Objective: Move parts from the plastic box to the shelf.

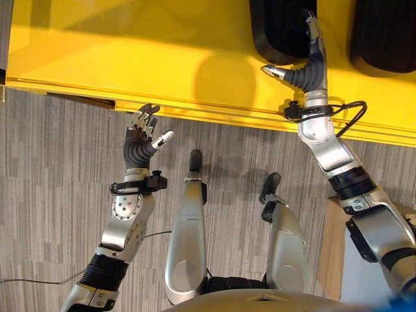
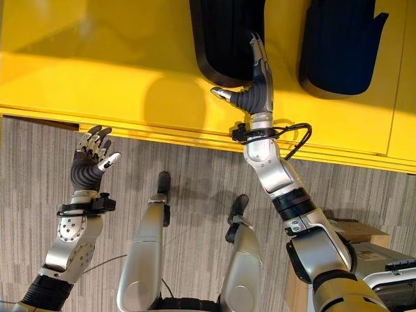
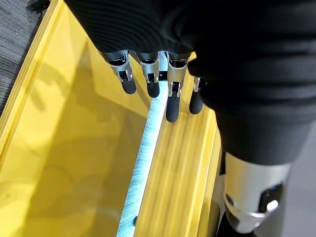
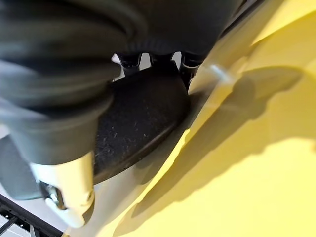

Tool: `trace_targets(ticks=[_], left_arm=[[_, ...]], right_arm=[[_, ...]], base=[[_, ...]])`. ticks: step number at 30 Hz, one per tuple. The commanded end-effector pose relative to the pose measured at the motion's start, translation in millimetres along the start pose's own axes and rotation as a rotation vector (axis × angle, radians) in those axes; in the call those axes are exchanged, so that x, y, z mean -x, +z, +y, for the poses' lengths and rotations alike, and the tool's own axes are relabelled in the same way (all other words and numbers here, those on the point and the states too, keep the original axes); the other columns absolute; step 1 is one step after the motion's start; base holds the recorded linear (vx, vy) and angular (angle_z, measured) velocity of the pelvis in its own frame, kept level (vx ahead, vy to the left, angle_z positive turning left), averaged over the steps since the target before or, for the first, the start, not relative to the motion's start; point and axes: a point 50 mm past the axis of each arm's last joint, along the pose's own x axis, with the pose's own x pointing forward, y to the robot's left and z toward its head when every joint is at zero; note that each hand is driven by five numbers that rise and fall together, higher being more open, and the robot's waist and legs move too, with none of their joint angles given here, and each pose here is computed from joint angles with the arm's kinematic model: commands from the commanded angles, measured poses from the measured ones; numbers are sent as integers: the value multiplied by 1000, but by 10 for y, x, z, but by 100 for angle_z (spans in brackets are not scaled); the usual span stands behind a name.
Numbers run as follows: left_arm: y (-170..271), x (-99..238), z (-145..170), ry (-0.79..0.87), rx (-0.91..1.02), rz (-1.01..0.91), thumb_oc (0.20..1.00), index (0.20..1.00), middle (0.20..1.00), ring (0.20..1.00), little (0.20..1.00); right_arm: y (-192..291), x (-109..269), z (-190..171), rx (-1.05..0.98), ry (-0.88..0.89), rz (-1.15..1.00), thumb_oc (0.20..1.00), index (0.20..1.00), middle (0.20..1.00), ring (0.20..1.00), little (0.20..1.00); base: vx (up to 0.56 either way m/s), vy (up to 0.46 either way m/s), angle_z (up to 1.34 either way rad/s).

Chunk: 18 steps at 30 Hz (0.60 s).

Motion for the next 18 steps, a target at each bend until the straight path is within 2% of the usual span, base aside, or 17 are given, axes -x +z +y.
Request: trace_targets(ticks=[1,11,15,18], left_arm=[[291,-82,-119,-37,4,-182,1000,1000,1000,1000,1000],[318,-76,-121,-37,-2,-197,1000,1000,1000,1000,1000],[368,-59,-128,-66,-9,-218,1000,1000,1000,1000,1000],[380,-61,-126,-66,-9,-222,1000,1000,1000,1000,1000]], right_arm=[[-3,19,-42,-9,-35,3,1000,1000,1000,1000,1000],[133,-35,-110,67,-49,-90,1000,1000,1000,1000,1000],[639,-228,-341,94,-137,-356,1000,1000,1000,1000,1000],[778,-229,-380,72,-149,-419,1000,1000,1000,1000,1000]], base=[[0,0,0],[2,-2,0],[-41,15,2],[0,0,0]])
